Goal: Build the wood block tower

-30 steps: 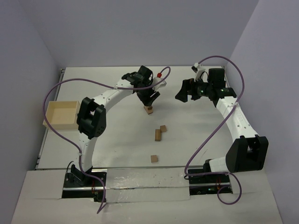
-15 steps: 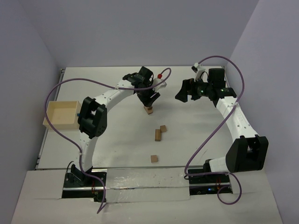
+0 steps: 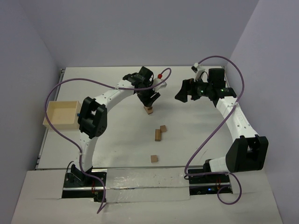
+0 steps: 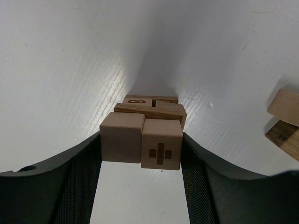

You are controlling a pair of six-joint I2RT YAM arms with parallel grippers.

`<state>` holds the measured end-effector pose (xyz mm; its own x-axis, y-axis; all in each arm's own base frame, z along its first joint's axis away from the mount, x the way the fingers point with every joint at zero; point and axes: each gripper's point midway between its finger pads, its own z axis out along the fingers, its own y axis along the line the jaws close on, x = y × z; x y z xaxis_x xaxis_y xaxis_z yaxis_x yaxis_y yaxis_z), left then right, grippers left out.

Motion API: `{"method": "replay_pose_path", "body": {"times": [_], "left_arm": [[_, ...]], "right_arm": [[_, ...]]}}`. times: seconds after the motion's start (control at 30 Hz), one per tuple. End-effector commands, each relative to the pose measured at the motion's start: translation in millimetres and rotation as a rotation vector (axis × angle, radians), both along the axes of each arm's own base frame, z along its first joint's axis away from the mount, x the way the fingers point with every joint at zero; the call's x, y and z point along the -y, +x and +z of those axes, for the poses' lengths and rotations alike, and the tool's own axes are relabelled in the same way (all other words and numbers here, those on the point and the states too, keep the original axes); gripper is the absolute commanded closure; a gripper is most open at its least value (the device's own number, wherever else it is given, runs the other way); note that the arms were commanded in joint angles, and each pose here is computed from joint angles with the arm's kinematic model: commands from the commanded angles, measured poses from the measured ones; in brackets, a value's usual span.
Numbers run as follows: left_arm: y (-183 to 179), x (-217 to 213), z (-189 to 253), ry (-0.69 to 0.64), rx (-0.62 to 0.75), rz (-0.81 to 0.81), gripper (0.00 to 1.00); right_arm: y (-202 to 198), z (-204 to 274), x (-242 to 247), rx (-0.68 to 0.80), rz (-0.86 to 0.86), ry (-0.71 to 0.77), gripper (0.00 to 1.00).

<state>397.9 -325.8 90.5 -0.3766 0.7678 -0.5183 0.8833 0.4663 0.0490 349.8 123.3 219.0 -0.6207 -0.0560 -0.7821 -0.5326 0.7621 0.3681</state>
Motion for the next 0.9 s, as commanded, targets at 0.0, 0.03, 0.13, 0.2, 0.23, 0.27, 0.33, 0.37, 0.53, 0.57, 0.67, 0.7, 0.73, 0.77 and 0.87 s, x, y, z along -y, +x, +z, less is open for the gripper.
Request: {"method": "replay_pose_path", "body": {"times": [0.0,0.03,0.13,0.2,0.23,0.27,0.33,0.37,0.53,0.57,0.67,0.7,0.73,0.77,0.87], "left_arm": [[5.9,12.6,6.9,-0.030,0.045,-0.018,0.61],[5.7,12.4,6.7,-0.029,0.044,-0.018,0.60],[5.9,11.3,5.7,-0.027,0.047,-0.013,0.57],[5.3,12.1,5.3,-0.029,0.048,-0.015,0.56],[5.3,12.1,4.6,-0.028,0.047,-0.016,0.56],[5.2,12.0,4.4,-0.027,0.047,-0.016,0.56],[5.1,11.9,4.5,-0.026,0.046,-0.017,0.55],[5.0,11.9,4.5,-0.027,0.046,-0.016,0.55],[4.5,10.9,2.9,-0.021,0.043,-0.017,0.54],[4.3,11.1,2.9,-0.022,0.042,-0.018,0.54],[3.2,10.7,3.5,-0.022,0.042,-0.020,0.53],[2.7,11.0,3.9,-0.023,0.042,-0.021,0.53],[3.2,10.3,4.6,-0.022,0.044,-0.020,0.53],[2.2,10.4,4.2,-0.021,0.043,-0.024,0.53],[0.3,10.1,4.7,-0.019,0.044,-0.032,0.53]], "right_arm": [[11.0,21.7,-0.2,0.060,0.004,0.014,0.00],[11.0,21.8,-0.4,0.060,0.005,0.014,0.00],[11.2,22.0,0.3,0.062,0.005,0.012,0.00],[11.0,21.5,-0.1,0.059,0.007,0.014,0.00],[10.9,21.5,-0.4,0.059,0.009,0.013,0.00],[10.7,21.4,-0.5,0.059,0.009,0.013,0.00],[10.6,21.2,-0.6,0.058,0.009,0.013,0.00],[10.3,21.3,-1.3,0.058,0.012,0.014,0.00],[10.8,22.2,-0.9,0.062,0.012,0.014,0.00],[10.2,21.9,-1.1,0.059,0.013,0.015,0.00],[10.5,21.4,-0.8,0.058,0.013,0.014,0.00],[10.4,21.4,-1.1,0.058,0.014,0.014,0.00],[10.4,21.3,-1.1,0.058,0.014,0.014,0.00],[10.4,21.0,-1.2,0.057,0.015,0.015,0.00],[10.3,21.5,-1.7,0.058,0.018,0.017,0.00]]}}
